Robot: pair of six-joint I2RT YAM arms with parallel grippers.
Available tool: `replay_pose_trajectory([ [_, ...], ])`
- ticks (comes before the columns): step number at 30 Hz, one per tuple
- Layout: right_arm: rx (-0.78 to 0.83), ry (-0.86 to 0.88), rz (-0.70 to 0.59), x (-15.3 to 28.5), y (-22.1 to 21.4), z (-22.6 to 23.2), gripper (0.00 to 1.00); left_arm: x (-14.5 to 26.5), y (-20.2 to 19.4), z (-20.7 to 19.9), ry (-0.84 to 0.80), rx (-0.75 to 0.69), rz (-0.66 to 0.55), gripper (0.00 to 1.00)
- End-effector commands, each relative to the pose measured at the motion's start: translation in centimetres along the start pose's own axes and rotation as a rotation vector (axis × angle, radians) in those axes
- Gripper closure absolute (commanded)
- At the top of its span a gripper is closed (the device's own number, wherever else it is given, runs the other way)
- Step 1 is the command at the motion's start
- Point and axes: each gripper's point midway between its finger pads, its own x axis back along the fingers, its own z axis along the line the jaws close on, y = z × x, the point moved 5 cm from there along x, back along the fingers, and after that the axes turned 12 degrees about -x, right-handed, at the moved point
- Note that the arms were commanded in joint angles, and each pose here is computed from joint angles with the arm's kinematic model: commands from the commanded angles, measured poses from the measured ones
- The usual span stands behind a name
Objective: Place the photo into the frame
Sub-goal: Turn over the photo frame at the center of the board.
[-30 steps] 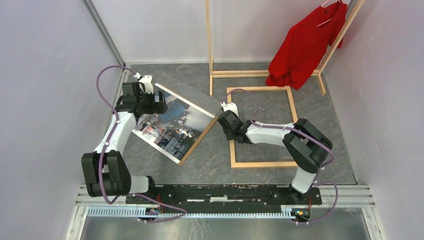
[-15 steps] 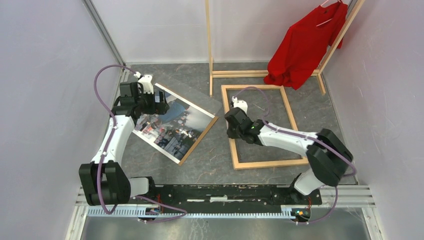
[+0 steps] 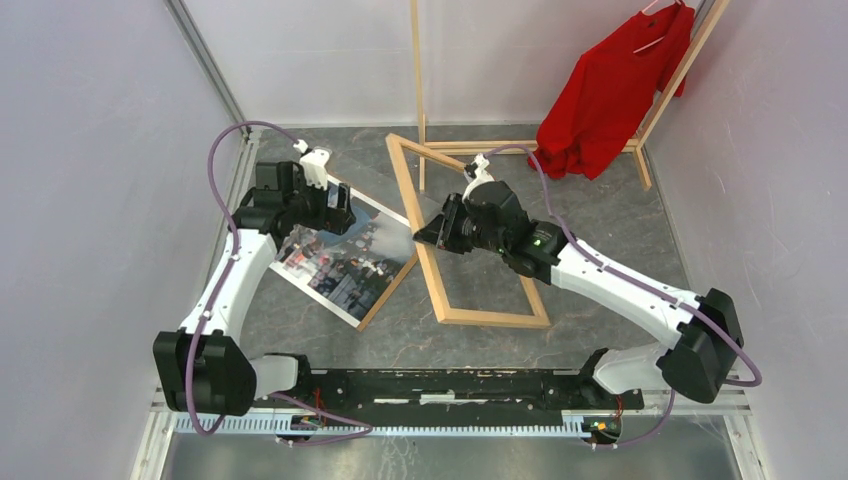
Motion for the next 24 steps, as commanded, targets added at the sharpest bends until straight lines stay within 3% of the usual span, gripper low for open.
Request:
replay_pose_trajectory([
  [1,-0.097,0.312,0.061,3.4,1.1,8.4,1.00,1.3,3.2,-1.0,-0.013,-0.090,-0.081,0.00],
  [8,-0.159,0.423,0.038,6.0,2.4,11.0,1.00,1.3,6.6,-3.7,-0.091,-0.106,-0.140,0.00],
  [16,-0.245,0.453,0.048,6.5,3.3,10.1,1.00,1.3,11.5,-6.6,-0.166,-0.092,-0.251,0.00],
  [24,-0.182,0.388,0.026,6.2,4.9,8.0,0.68,-1.3,15.1,-8.4,-0.204,-0.071,-0.259,0.00],
])
